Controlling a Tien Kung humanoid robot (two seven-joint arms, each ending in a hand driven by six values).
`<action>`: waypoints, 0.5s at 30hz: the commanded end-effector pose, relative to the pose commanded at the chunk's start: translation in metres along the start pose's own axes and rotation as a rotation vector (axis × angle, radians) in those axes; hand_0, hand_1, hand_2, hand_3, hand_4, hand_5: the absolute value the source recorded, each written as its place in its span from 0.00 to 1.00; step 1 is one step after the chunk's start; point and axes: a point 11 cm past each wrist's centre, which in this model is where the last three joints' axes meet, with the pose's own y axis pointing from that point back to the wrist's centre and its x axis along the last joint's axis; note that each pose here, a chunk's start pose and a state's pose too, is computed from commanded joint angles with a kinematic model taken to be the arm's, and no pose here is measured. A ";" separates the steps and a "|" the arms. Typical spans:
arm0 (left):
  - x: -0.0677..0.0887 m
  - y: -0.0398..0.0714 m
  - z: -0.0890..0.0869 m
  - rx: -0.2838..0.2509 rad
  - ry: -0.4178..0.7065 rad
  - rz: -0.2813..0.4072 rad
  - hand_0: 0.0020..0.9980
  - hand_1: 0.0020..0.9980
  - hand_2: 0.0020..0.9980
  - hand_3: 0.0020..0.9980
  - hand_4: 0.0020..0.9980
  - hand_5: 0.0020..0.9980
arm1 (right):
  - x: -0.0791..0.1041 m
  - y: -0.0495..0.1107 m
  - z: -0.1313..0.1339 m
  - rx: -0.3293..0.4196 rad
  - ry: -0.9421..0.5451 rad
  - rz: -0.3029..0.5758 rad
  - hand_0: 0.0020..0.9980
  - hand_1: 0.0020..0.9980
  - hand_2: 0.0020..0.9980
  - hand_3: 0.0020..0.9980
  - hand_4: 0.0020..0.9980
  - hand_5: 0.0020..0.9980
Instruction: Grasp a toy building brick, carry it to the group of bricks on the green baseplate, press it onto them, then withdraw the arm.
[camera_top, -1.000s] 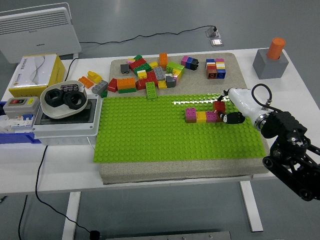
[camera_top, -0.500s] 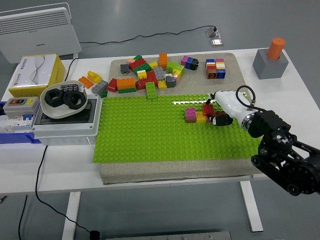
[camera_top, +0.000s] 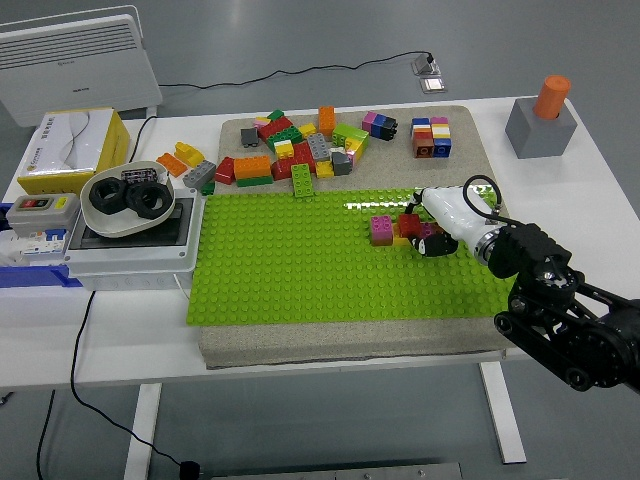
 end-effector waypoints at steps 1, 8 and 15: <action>0.000 0.000 0.000 0.000 -0.001 0.000 0.68 0.52 0.54 0.53 0.68 0.52 | 0.000 -0.001 -0.001 0.001 -0.002 0.000 0.75 0.76 0.77 0.51 0.60 0.21; 0.002 0.000 0.000 -0.002 -0.001 0.004 0.68 0.52 0.53 0.53 0.68 0.51 | -0.002 -0.005 -0.005 0.004 -0.010 -0.003 0.75 0.76 0.77 0.52 0.60 0.21; 0.003 0.000 0.000 -0.002 -0.001 0.007 0.68 0.52 0.53 0.53 0.68 0.51 | -0.004 -0.006 -0.001 -0.009 -0.015 -0.011 0.75 0.76 0.77 0.51 0.60 0.21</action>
